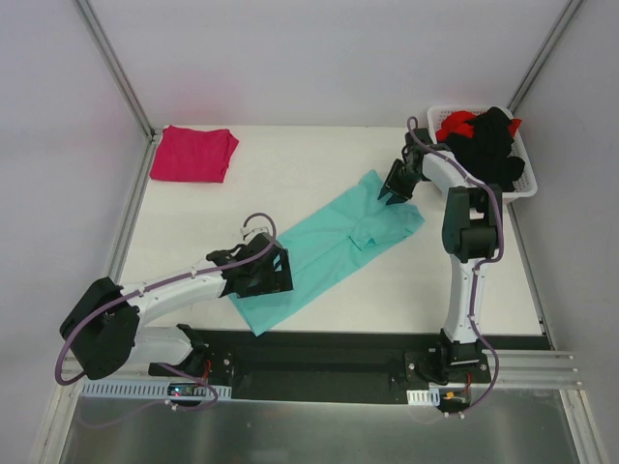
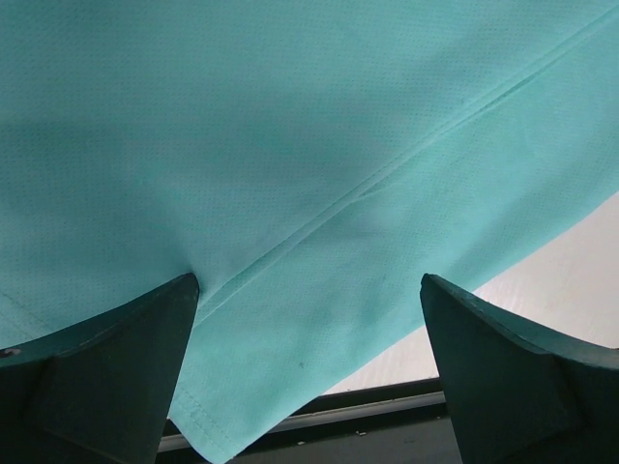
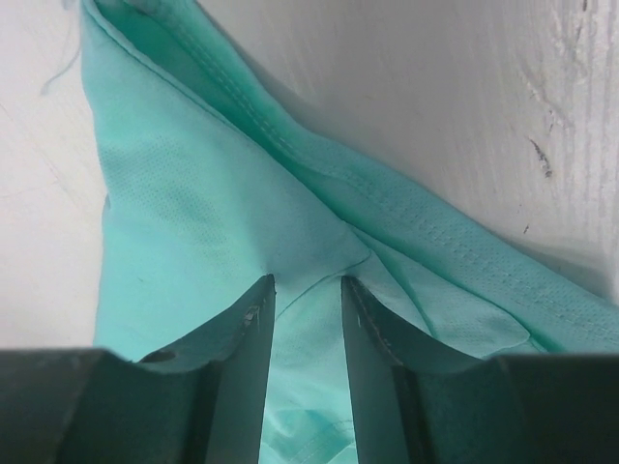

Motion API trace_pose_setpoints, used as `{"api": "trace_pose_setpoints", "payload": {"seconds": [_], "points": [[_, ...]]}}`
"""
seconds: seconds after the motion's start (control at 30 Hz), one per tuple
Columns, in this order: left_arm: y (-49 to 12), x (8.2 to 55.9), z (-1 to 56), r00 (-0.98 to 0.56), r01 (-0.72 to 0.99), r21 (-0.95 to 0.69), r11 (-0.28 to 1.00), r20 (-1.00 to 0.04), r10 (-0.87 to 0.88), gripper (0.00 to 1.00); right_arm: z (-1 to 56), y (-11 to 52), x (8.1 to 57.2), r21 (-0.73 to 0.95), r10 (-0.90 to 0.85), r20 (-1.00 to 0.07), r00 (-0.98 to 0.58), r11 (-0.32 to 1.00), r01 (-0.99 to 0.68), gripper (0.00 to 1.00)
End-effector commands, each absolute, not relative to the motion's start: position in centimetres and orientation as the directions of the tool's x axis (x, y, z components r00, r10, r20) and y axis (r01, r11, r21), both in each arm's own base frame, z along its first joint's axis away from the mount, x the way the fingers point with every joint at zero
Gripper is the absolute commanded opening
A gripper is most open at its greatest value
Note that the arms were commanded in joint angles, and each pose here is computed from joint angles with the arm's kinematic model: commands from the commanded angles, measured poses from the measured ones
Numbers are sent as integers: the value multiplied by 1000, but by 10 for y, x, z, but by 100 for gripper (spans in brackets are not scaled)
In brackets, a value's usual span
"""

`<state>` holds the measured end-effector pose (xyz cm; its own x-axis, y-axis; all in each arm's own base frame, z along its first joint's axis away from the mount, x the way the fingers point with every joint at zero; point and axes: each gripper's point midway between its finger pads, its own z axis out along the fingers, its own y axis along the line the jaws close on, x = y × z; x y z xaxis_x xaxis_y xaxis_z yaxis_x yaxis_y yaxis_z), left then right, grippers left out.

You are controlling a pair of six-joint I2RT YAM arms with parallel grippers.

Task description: Fold and stack the t-shirts

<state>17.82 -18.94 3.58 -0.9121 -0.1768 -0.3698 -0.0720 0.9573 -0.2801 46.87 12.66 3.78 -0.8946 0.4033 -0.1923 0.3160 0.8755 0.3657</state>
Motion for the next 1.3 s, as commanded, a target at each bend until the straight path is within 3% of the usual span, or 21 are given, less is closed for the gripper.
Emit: {"api": "trace_pose_setpoints", "payload": {"seconds": [0.0,0.6,0.93,1.27], "points": [[-198,185,45,-900,-87,-276,957,-391,-194,99,49,128,471,372,390,-196,-900,879,300,37],[-184,203,69,-872,-49,-210,976,-468,-145,99,138,151,442,425,332,-321,-887,887,178,38],[-203,261,76,-878,1,-294,956,-458,-140,99,106,175,420,419,261,-288,-921,900,124,38],[-219,275,49,-909,62,-343,937,-407,-89,99,57,147,412,357,306,-209,-929,908,219,38]]}}
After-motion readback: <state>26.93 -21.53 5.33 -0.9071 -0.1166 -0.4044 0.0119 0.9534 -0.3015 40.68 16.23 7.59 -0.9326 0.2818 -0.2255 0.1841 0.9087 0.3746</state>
